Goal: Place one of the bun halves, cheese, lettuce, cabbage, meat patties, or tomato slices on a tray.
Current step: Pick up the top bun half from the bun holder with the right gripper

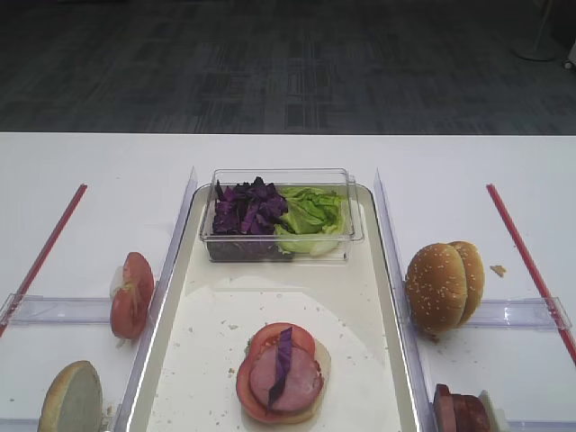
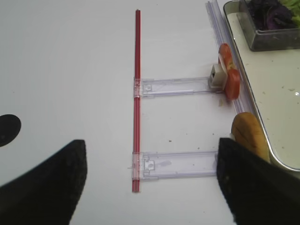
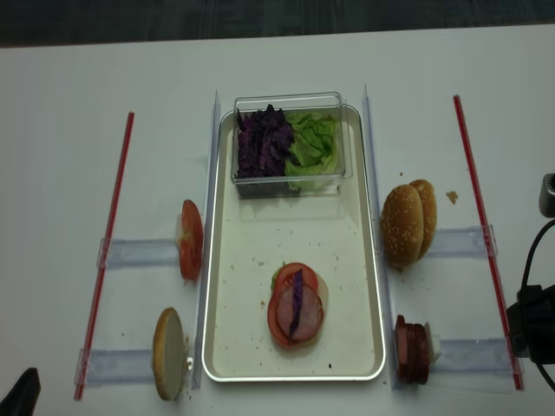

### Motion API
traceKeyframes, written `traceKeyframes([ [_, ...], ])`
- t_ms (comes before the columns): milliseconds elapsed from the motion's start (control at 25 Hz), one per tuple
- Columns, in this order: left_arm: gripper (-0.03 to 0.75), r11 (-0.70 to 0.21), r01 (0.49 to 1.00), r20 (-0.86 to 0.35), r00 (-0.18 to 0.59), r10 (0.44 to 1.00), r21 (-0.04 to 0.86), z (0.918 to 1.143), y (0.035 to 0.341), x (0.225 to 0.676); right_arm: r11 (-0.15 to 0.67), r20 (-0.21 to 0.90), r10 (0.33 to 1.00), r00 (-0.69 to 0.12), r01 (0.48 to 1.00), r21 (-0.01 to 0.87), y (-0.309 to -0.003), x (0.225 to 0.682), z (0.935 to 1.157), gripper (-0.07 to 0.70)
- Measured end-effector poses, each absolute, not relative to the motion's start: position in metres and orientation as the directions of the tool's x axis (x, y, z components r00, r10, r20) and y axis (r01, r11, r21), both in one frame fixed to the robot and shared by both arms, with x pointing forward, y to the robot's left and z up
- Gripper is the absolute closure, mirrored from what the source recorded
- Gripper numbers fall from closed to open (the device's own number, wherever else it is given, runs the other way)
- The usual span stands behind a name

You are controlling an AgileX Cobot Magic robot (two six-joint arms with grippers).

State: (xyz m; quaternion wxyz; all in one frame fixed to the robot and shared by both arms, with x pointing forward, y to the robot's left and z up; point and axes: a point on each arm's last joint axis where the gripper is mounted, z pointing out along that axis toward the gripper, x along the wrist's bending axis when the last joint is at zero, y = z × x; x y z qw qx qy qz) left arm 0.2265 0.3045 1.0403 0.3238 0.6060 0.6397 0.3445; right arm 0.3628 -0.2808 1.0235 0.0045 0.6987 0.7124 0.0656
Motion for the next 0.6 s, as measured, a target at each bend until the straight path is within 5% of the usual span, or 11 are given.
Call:
traceKeyframes([
  [600,0.19,0.028,0.552,0.003,-0.056,0.998,0.833,1.04,0.305,0.227,0.033,0.055,0.998,-0.036,0.997,0.07,-0.28,0.402,1.032,0.008],
])
